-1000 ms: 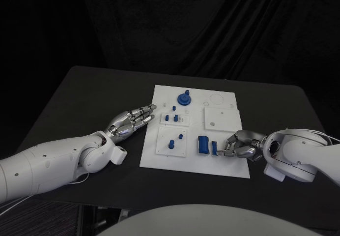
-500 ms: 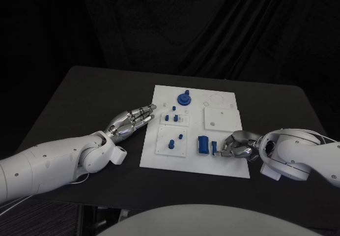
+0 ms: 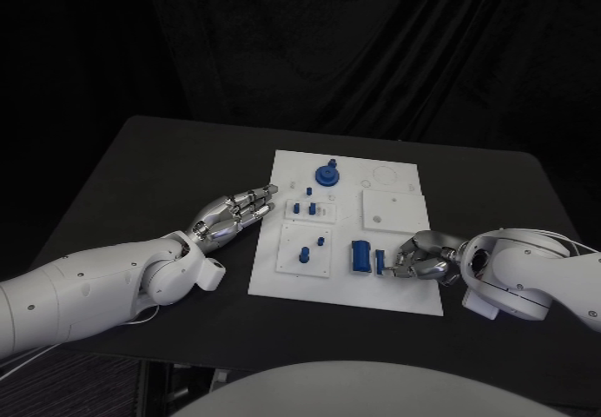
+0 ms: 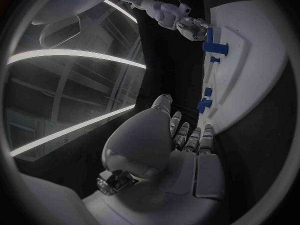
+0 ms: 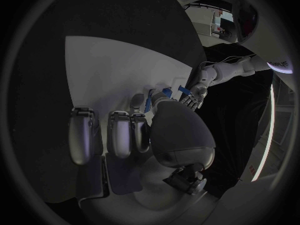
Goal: Assemble the parts on the task board
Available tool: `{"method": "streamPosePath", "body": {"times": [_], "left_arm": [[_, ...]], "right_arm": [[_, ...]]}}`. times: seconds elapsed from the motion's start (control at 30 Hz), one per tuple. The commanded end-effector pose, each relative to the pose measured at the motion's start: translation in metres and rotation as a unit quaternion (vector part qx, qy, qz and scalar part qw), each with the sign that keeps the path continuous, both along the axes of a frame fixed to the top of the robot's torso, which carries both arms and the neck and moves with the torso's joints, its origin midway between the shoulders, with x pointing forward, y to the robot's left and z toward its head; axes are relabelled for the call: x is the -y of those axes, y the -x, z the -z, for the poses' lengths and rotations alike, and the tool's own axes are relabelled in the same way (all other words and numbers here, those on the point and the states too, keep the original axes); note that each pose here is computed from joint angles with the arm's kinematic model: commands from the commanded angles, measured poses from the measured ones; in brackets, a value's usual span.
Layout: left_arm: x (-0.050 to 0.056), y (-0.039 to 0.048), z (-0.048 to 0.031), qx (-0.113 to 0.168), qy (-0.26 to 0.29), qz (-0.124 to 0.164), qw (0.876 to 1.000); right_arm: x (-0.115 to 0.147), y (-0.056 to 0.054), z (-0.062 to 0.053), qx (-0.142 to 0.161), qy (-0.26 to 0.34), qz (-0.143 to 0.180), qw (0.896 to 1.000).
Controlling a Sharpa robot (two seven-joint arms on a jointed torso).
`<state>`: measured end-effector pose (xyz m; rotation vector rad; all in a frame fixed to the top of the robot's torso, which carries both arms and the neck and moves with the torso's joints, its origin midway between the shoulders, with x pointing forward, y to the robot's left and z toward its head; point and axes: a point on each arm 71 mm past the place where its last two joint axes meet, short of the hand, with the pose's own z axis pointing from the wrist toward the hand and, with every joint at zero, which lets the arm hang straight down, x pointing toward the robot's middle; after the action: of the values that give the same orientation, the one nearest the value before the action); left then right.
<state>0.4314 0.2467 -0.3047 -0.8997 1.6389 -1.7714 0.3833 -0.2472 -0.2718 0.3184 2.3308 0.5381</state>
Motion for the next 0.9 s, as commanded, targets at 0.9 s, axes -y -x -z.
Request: {"method": "streamPosePath", "body": {"times": [0.9], "left_arm": [[-0.005, 0.0085, -0.0406, 0.129, -0.02, -0.063, 0.989]], "right_arm": [[0.002, -0.039, -0.086, 0.274, -0.226, 0.047, 0.934]]}}
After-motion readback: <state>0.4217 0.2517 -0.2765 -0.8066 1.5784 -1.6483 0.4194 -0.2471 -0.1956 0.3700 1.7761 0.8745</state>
